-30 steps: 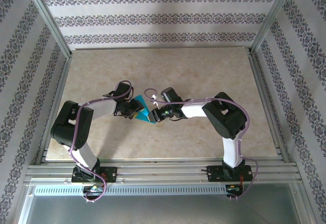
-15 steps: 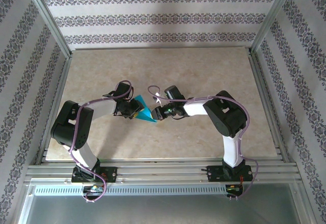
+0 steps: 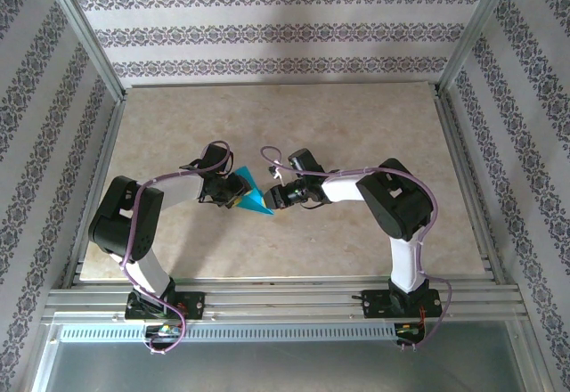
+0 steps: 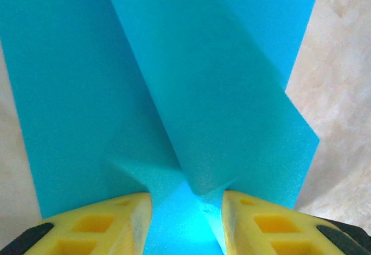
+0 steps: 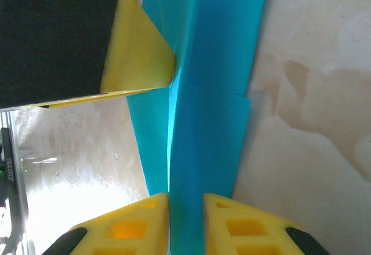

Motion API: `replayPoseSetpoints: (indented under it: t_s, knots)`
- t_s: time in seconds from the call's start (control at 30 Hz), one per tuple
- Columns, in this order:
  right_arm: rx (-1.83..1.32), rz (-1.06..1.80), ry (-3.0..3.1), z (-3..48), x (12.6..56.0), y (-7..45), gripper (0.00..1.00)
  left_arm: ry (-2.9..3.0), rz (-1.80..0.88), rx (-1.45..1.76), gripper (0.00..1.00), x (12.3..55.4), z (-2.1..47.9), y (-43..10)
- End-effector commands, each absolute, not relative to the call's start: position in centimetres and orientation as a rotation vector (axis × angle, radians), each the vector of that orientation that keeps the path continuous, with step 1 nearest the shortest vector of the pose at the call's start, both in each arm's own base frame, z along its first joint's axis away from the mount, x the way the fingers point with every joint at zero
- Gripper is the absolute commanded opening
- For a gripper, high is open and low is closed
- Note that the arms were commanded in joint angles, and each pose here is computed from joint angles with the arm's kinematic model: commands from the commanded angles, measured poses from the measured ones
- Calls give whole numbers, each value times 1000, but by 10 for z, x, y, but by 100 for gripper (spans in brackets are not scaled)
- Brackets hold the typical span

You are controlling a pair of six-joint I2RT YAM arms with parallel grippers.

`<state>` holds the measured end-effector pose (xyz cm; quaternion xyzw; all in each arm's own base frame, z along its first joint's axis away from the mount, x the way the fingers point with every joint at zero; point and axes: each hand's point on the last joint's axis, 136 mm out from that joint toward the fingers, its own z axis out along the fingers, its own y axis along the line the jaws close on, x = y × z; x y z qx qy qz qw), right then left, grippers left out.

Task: Fold a paper plane with a square sheet of paper (pick it up from the middle)
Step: Fourth fold the wing at the center of the table.

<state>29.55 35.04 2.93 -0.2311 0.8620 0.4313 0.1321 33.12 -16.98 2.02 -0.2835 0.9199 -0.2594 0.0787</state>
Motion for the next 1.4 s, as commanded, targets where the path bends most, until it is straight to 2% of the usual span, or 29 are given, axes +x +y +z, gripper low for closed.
replayPoseSetpoints:
  t_s: [0.0,0.23,0.77,1.07,1.37]
  knots:
    - [-651,1247,2481,50,297,351,24,2906,-550,-944,40,291,-24,-148]
    - [-659,1203,2483,53,293,352,29,2907,-556,-943,40,291,-24,-149]
    - [-688,1123,2562,29,293,357,29,2910,-566,-932,40,292,-24,-150]
    - [-718,1153,2566,26,289,362,16,2912,-563,-935,40,292,-25,-149]
    - [-720,1173,2597,16,284,362,13,2911,-568,-931,40,291,-23,-150]
